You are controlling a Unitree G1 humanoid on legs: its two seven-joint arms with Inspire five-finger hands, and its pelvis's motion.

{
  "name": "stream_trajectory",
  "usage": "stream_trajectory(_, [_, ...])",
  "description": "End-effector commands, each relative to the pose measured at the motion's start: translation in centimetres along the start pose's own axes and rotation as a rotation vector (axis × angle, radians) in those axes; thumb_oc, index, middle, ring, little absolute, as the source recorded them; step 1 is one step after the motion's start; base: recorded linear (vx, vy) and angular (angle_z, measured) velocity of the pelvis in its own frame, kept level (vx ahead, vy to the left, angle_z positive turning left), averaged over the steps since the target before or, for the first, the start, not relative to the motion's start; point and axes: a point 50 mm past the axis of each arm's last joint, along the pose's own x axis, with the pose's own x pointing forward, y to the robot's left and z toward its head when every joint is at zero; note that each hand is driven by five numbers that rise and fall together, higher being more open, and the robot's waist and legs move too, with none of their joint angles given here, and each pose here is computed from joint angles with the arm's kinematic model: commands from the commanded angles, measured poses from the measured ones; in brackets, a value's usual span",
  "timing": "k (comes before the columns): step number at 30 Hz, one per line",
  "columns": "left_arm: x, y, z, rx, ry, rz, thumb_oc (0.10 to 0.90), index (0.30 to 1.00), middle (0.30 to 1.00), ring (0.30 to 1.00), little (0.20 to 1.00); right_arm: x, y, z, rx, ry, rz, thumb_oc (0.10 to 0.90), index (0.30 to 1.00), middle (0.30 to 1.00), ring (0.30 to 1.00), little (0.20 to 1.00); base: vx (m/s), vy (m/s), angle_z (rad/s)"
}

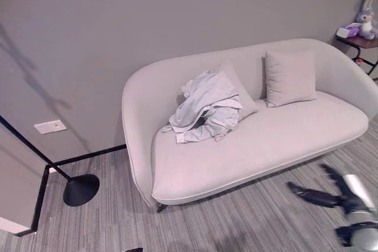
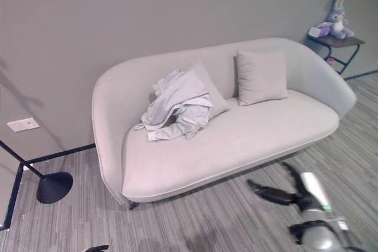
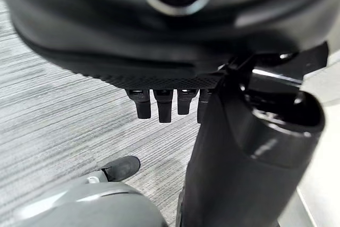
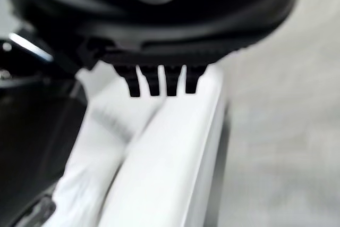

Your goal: Hang the clothes on the sofa on the clothes rack.

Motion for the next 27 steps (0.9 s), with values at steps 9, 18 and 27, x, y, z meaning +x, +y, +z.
stream_trajectory(9, [0.4, 0.2, 6.3, 0.074, -0.221, 0.023, 0.800, 0.900, 0.900, 0.900, 0.900, 2.3, -1.9, 9.4, 0.062, -0.433, -0.190, 0.800, 0.900, 0.900, 0.900, 0.900, 0.01, -0.386, 0.18])
stream_trajectory(18, [0.3, -1.6, 3.2, 0.135, -0.110, 0.005, 0.800, 0.900, 0.900, 0.900, 0.900, 2.4, -2.8, 8.7, -0.005, -0.400, -0.325, 0.800, 0.900, 0.900, 0.900, 0.900, 0.26, 0.059, 0.54])
stream_trajectory(27, [0.3, 0.4, 3.3, 0.192, -0.125, 0.059, 0.800, 0.900, 0.900, 0.900, 0.900, 1.1, -3.2, 10.7, -0.041, -0.479, -0.422, 0.800, 0.900, 0.900, 0.900, 0.900, 0.28, 0.143, 0.43])
